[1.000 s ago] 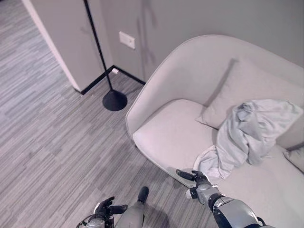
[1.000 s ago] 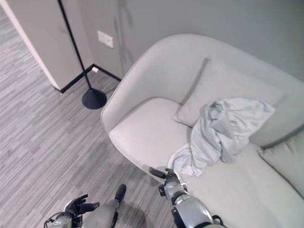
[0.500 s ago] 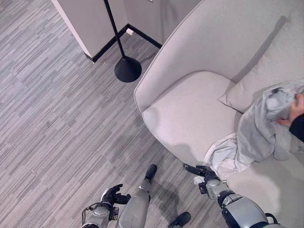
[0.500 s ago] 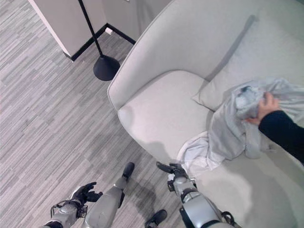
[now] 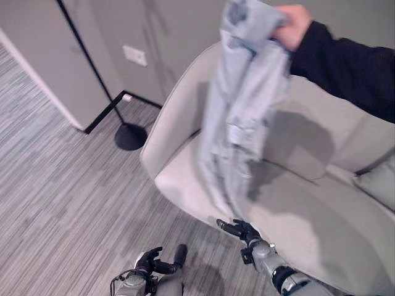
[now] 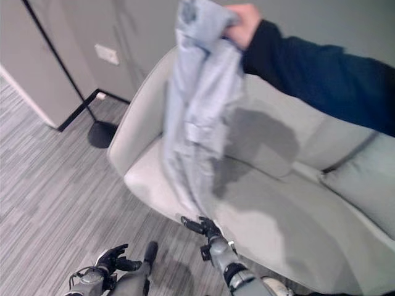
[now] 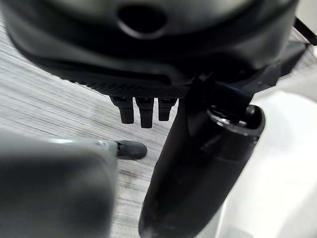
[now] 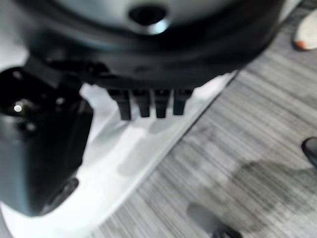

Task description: Hang the clothes on the sofa on the clothes rack.

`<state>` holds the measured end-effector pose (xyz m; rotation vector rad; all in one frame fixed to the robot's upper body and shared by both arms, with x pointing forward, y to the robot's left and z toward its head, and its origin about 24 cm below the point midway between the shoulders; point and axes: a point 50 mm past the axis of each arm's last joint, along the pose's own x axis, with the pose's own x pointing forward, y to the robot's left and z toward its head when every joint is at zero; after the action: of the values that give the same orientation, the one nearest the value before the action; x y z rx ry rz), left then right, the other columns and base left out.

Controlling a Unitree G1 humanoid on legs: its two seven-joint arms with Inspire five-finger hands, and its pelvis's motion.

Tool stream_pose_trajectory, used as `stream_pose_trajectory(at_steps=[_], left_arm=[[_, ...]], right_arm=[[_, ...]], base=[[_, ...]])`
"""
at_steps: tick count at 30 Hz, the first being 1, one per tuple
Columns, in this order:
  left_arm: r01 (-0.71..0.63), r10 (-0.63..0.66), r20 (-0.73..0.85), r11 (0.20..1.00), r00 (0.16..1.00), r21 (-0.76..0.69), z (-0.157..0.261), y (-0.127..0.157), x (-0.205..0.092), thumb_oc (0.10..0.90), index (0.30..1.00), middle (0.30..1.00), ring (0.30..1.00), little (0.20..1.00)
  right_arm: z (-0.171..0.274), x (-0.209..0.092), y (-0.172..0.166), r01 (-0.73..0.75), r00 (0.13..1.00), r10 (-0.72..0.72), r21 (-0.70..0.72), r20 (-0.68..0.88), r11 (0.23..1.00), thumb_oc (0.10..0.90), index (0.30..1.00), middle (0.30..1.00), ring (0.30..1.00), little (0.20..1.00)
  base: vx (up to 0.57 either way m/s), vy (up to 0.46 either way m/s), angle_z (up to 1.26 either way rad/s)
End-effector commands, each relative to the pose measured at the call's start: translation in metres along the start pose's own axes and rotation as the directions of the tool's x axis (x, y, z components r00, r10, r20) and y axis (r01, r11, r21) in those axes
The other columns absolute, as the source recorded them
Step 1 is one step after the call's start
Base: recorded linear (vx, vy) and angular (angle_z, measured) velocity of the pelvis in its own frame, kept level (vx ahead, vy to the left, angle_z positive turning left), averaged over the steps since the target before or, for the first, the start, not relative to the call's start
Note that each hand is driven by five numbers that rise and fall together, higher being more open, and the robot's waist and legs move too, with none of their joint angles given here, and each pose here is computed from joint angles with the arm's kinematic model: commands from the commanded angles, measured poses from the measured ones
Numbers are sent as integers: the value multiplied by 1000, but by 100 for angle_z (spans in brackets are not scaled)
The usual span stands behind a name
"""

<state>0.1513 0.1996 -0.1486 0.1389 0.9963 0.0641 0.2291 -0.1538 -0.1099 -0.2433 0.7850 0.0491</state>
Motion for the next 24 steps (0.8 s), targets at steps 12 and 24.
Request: stream_pose_trajectory(at_steps=[12, 24], left_arm=[[-13, 14, -77, 1000, 997, 15, -34, -10, -9, 800, 900, 900, 900, 900], [-117, 110, -118, 992, 987, -53, -52, 19, -16, 800, 900, 900, 900, 900]], right_arm=[[65, -40, -24, 91, 876, 117, -398, 468, 913, 800, 900, 900, 900, 900], [152, -50, -53, 321, 700, 33, -356, 713, 877, 800, 900, 900, 900, 900]], base=[[17, -3, -23], [-1, 23, 1]])
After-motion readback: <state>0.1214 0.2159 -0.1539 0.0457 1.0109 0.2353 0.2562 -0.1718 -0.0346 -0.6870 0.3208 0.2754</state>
